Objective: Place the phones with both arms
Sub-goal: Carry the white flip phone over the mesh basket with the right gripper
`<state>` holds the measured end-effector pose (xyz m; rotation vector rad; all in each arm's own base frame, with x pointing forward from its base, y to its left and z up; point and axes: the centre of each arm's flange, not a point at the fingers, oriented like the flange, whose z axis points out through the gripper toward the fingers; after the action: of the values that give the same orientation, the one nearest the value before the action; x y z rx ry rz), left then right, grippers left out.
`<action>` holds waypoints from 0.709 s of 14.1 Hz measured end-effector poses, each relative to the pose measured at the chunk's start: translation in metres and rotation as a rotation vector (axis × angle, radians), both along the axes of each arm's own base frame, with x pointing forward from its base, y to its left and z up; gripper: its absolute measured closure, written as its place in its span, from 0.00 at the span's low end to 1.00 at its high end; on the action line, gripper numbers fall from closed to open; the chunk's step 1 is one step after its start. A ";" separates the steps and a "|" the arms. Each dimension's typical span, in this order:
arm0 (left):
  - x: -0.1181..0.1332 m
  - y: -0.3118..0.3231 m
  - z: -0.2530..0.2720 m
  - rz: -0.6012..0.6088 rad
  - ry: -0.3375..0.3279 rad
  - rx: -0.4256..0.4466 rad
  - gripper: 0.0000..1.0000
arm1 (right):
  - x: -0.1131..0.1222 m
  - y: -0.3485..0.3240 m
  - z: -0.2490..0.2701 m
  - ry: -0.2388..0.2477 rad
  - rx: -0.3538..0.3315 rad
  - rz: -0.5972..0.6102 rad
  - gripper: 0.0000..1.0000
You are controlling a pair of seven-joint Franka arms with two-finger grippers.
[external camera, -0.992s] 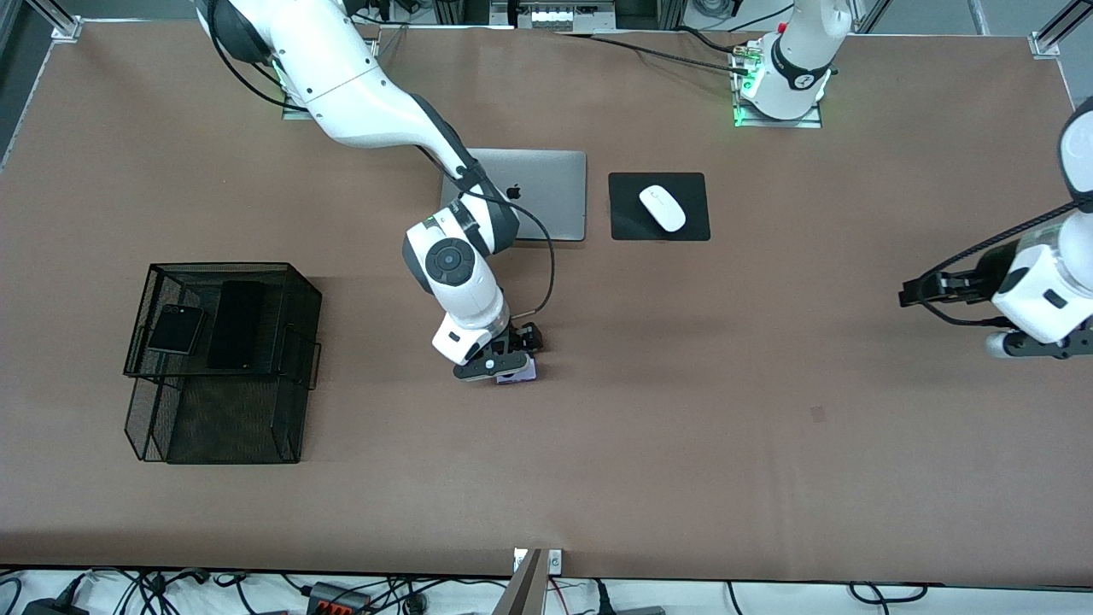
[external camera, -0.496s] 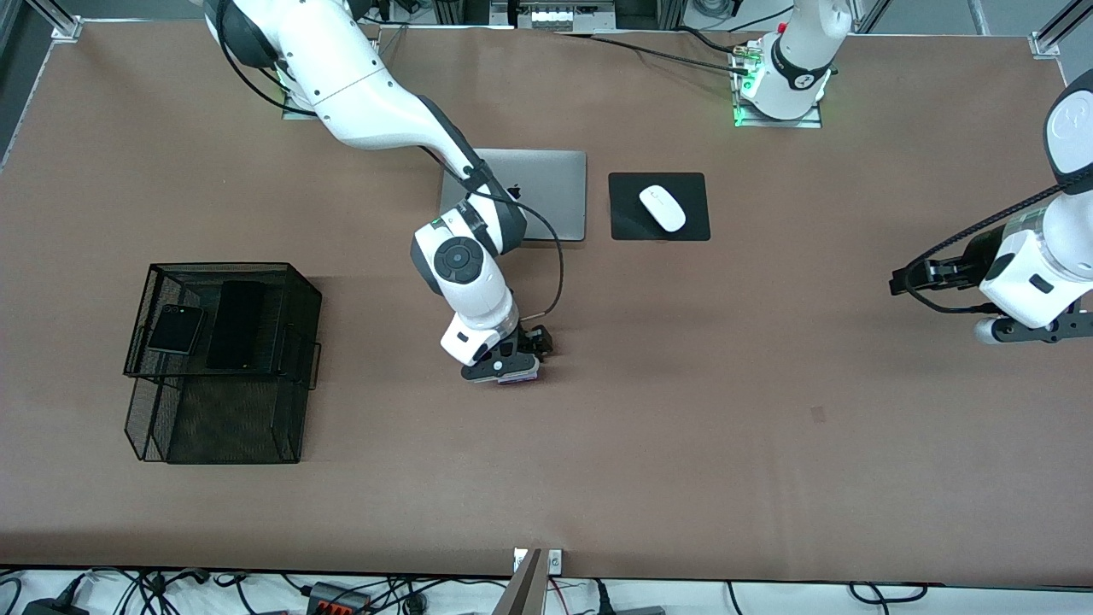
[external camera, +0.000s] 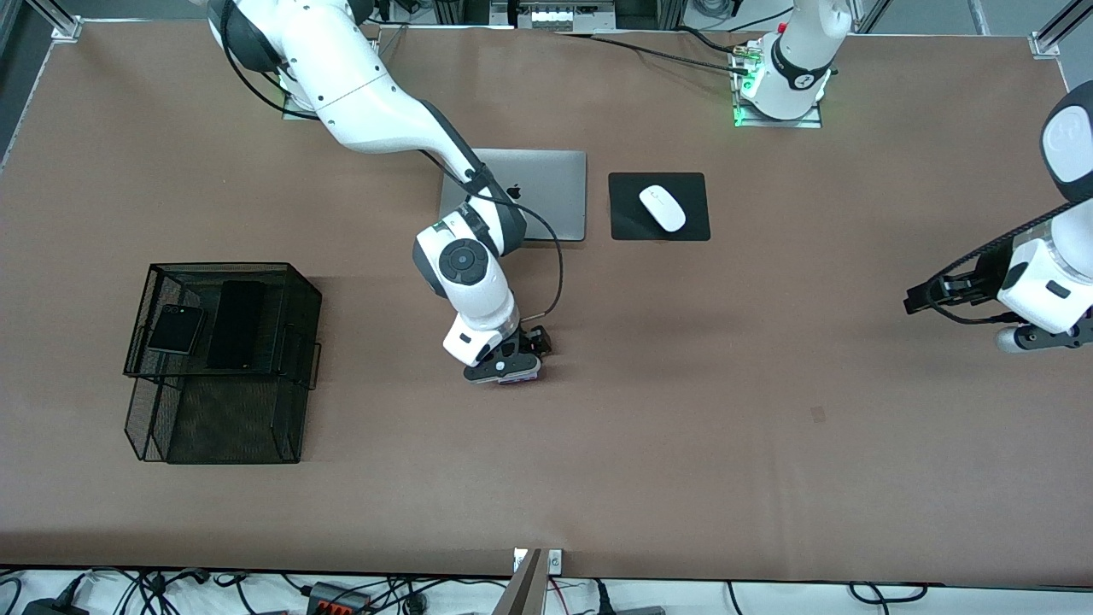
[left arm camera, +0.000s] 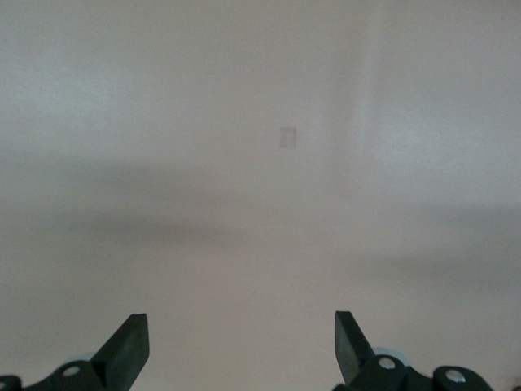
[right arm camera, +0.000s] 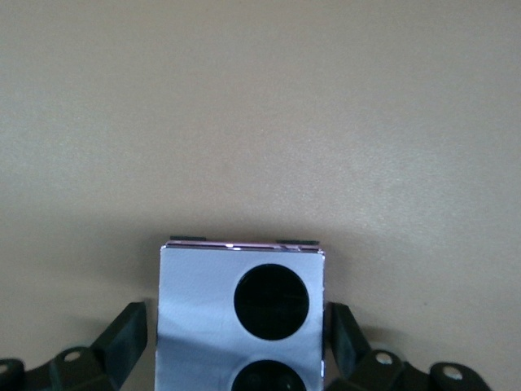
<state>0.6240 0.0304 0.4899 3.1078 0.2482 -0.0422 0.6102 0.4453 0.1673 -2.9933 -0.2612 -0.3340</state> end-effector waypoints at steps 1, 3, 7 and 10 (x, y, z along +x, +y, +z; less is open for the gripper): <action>-0.001 0.001 0.000 0.000 -0.016 0.004 0.00 | 0.000 0.000 0.000 -0.001 0.000 0.001 0.00; -0.005 0.003 -0.003 0.000 -0.040 0.012 0.00 | 0.000 0.001 0.000 -0.005 -0.006 0.008 0.00; -0.011 0.014 -0.002 -0.020 -0.061 0.042 0.00 | 0.003 -0.001 0.004 -0.017 -0.021 0.017 0.17; -0.013 0.016 -0.001 -0.025 -0.062 0.045 0.00 | 0.012 -0.006 0.014 0.013 -0.053 0.004 0.17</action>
<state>0.6107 0.0464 0.4892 3.1507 0.2114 0.0602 0.6220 0.4392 0.1815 -3.0450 -0.2797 -0.3123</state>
